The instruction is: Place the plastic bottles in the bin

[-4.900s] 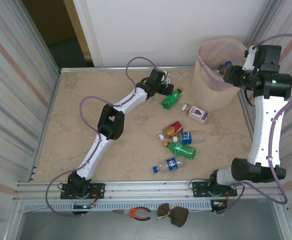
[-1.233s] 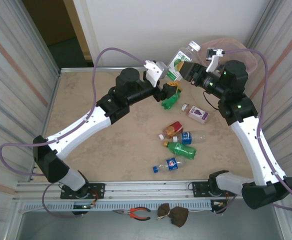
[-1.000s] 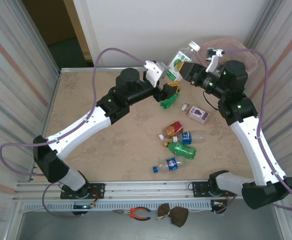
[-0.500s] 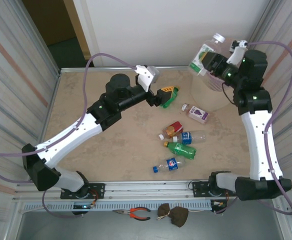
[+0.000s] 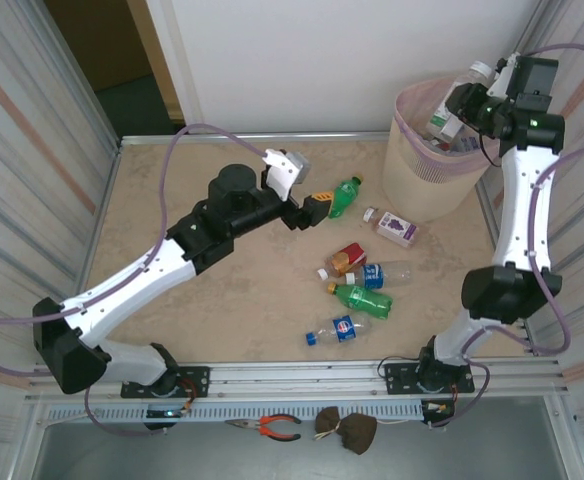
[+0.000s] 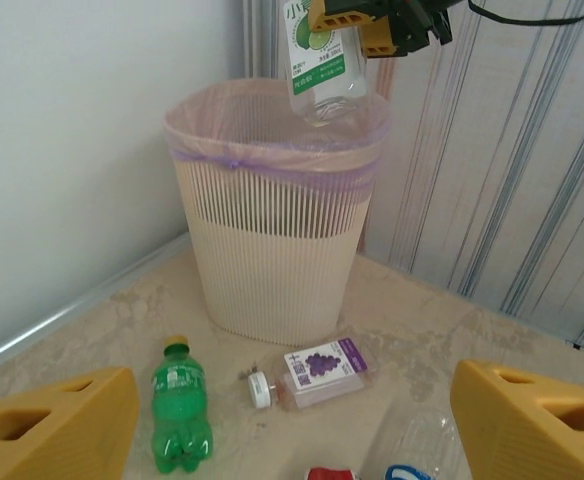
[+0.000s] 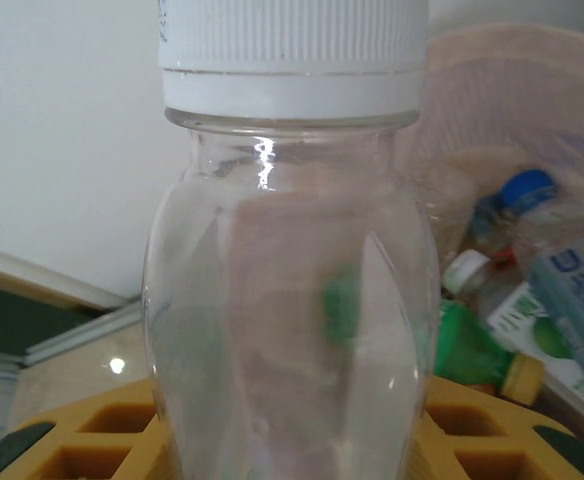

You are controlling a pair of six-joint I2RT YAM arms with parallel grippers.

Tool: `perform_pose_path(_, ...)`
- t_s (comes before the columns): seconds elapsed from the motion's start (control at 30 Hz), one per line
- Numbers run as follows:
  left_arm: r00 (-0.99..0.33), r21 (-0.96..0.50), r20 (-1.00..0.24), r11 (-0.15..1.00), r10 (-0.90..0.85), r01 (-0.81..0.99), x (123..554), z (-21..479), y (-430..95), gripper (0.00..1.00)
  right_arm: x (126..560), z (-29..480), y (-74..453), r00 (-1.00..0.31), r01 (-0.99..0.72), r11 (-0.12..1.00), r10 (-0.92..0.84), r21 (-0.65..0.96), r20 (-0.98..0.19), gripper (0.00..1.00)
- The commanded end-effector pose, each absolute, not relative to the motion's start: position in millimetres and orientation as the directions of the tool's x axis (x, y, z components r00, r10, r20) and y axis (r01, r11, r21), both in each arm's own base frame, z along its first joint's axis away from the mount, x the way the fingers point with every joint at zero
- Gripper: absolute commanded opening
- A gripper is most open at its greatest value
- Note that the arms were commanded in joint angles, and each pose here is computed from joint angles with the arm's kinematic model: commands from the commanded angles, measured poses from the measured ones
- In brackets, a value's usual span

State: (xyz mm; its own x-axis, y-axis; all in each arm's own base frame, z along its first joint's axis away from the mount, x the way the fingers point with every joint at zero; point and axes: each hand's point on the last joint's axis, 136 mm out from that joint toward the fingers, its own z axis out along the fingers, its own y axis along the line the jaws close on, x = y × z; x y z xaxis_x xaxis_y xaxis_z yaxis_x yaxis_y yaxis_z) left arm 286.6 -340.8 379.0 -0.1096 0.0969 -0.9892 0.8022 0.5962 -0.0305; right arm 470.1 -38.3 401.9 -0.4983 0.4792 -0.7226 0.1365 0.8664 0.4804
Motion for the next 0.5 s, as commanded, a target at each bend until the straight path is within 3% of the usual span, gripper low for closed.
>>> perform_pose_path(0.0,-0.116,-0.055,-0.991,0.615,0.061,0.786,280,387,-329,0.81,471,383,-46,-0.575,0.162,0.894,0.43,0.419,-0.696,0.42)
perform_pose_path(0.47,-0.156,-0.064,-0.983,0.631,0.092,0.773,280,371,-325,0.81,516,307,-12,-0.781,-0.02,0.847,0.319,0.532,-0.538,0.43)
